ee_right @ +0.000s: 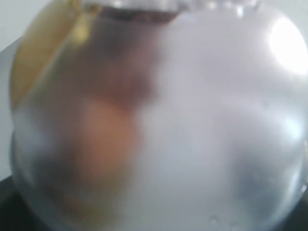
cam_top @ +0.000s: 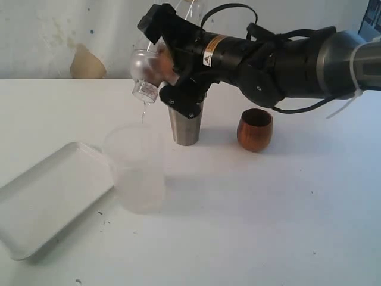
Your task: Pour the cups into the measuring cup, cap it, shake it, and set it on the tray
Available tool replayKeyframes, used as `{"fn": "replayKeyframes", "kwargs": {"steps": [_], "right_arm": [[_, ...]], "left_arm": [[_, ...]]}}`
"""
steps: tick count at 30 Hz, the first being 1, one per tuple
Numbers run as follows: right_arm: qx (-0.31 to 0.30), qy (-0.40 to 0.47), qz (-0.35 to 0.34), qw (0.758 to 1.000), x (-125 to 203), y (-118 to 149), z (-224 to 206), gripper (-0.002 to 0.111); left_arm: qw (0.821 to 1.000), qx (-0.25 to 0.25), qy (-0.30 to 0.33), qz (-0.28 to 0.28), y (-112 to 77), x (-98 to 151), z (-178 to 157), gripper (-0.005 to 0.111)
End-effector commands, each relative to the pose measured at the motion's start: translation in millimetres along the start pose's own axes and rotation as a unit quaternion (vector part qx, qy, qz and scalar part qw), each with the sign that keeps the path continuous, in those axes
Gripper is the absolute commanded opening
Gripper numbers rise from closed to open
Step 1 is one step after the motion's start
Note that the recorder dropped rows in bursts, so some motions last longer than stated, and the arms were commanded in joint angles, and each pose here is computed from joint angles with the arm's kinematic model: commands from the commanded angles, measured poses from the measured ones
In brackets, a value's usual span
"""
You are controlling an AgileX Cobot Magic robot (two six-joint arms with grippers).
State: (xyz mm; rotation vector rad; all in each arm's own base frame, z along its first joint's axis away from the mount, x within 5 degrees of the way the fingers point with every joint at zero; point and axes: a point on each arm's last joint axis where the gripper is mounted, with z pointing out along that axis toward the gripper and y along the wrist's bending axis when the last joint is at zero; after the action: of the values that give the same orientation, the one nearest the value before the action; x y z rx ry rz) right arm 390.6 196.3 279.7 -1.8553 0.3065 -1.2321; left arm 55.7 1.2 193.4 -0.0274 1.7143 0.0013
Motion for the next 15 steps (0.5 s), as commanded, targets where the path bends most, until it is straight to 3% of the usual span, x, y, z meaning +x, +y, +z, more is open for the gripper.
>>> {"fn": "replayKeyframes", "kwargs": {"steps": [1,15], "right_arm": [[0.043,0.006,-0.052,0.998,6,-12,-3,0.000],[0.074,-0.002,-0.057,0.996,-6,-20,1,0.000]], "left_arm": [[1.000,0.000,0.001,-0.005,-0.1,1,0,0.000],[1.000,0.000,0.001,-0.005,-0.1,1,0,0.000]]}}
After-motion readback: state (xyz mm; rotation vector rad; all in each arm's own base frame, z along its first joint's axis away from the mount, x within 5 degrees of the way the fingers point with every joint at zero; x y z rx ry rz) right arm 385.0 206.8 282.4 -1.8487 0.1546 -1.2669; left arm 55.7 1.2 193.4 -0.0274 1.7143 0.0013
